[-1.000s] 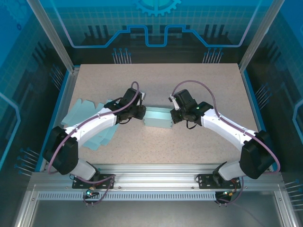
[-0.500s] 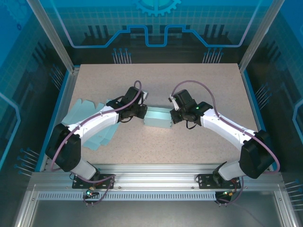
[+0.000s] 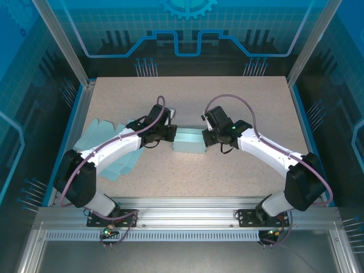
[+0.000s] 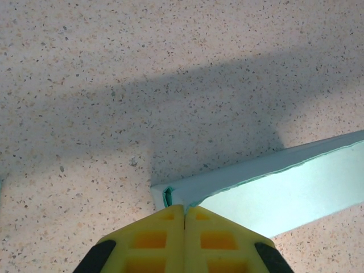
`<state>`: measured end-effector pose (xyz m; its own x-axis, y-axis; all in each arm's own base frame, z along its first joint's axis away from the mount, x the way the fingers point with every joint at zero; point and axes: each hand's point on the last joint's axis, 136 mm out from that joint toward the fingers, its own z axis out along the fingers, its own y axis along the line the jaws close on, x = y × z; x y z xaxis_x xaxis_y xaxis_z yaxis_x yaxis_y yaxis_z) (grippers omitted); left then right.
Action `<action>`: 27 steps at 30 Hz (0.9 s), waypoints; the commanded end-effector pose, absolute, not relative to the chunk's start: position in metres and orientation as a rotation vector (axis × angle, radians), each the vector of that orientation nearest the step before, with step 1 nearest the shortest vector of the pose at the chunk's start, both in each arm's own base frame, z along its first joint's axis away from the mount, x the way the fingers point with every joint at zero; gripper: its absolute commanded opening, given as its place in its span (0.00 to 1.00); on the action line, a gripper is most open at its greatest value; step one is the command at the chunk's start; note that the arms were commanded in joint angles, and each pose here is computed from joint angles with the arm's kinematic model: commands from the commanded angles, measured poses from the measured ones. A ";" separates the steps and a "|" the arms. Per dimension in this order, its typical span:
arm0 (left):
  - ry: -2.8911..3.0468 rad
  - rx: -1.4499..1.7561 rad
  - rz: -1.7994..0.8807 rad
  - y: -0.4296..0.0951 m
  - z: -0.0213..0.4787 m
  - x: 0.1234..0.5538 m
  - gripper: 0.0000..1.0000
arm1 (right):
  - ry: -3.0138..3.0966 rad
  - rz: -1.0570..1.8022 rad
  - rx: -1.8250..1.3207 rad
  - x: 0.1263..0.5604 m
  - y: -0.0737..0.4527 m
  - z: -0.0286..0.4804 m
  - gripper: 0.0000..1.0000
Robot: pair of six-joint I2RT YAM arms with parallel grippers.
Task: Fold the paper box
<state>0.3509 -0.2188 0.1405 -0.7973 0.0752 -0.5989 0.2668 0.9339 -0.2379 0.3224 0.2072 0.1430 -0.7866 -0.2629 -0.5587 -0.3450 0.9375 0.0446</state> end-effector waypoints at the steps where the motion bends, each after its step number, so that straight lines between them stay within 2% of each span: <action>1: 2.453 0.248 -0.551 -0.241 0.148 0.339 0.00 | 2.519 0.326 -0.389 0.321 0.235 0.149 0.00; 8: 2.462 0.251 -0.539 -0.246 0.140 0.337 0.00 | 2.510 0.434 -0.384 0.324 0.253 0.151 0.00; 27: 2.489 0.208 -0.502 -0.237 0.123 0.330 0.00 | 2.573 0.329 -0.447 0.309 0.237 0.116 0.00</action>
<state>0.3492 -0.2184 0.1316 -0.7889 0.0139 -0.6143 0.2092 0.9461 -0.2473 0.3287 0.2134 0.1281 -0.8164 -0.1882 -0.5460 -0.2826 0.9547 0.0934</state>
